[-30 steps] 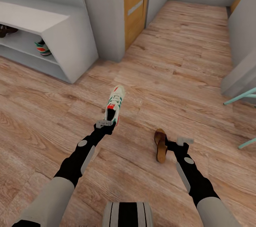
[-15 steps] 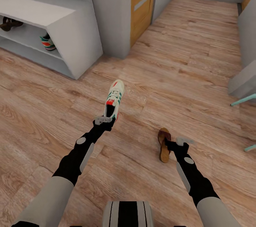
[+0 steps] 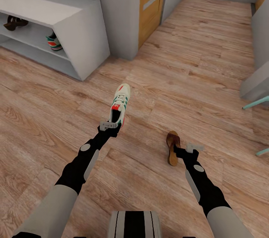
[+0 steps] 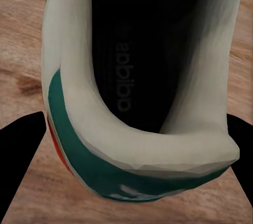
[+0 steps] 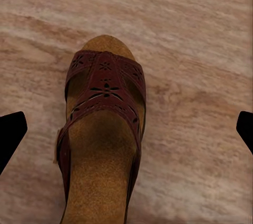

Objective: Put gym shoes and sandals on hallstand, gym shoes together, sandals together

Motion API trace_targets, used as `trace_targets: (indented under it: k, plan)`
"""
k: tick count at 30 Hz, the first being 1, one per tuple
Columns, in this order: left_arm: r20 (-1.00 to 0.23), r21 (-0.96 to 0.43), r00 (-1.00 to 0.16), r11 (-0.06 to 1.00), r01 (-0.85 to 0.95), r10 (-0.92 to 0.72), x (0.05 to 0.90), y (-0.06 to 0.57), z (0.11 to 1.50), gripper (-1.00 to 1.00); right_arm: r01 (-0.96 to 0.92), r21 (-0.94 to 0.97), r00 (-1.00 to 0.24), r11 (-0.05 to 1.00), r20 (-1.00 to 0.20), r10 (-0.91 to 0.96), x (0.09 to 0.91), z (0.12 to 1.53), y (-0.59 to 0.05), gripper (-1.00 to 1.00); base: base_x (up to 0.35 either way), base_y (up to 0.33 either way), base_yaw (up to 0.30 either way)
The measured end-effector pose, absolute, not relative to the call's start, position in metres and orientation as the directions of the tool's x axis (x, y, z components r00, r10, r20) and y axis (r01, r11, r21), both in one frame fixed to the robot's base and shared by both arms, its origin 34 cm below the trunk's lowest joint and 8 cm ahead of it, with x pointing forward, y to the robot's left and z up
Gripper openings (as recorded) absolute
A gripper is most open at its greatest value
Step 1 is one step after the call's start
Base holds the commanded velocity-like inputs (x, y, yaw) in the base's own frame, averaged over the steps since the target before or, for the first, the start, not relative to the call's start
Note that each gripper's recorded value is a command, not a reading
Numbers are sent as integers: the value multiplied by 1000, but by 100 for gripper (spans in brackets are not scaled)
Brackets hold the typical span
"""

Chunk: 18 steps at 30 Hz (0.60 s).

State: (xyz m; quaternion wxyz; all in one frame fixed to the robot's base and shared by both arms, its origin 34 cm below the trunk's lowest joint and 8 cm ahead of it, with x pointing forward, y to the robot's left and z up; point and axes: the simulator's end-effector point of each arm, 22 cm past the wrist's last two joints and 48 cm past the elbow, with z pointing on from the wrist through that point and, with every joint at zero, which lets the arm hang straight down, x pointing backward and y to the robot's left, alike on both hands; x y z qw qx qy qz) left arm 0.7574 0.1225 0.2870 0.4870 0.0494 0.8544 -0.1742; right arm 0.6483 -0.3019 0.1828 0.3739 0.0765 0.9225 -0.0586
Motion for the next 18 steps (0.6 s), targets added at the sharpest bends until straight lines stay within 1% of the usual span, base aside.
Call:
trace_targets:
  k: [8, 11, 18]
  plan:
    - [-849, -247, -522, 935, 254, -82, 757, 124, 286, -100, 185, -51, -708, 981, -700, 97, 649, 183, -302, 100, -4, 0, 17]
    - [-847, -247, -525, 935, 253, -82, 756, 124, 284, -100, 185, -51, -709, 981, -698, 98, 648, 182, -302, 100, 0, 0, 148]
    - [-815, -259, -574, 935, 242, -78, 745, 124, 255, -100, 183, -58, -735, 981, -671, 97, 636, 161, -302, 100, 0, 0, 187]
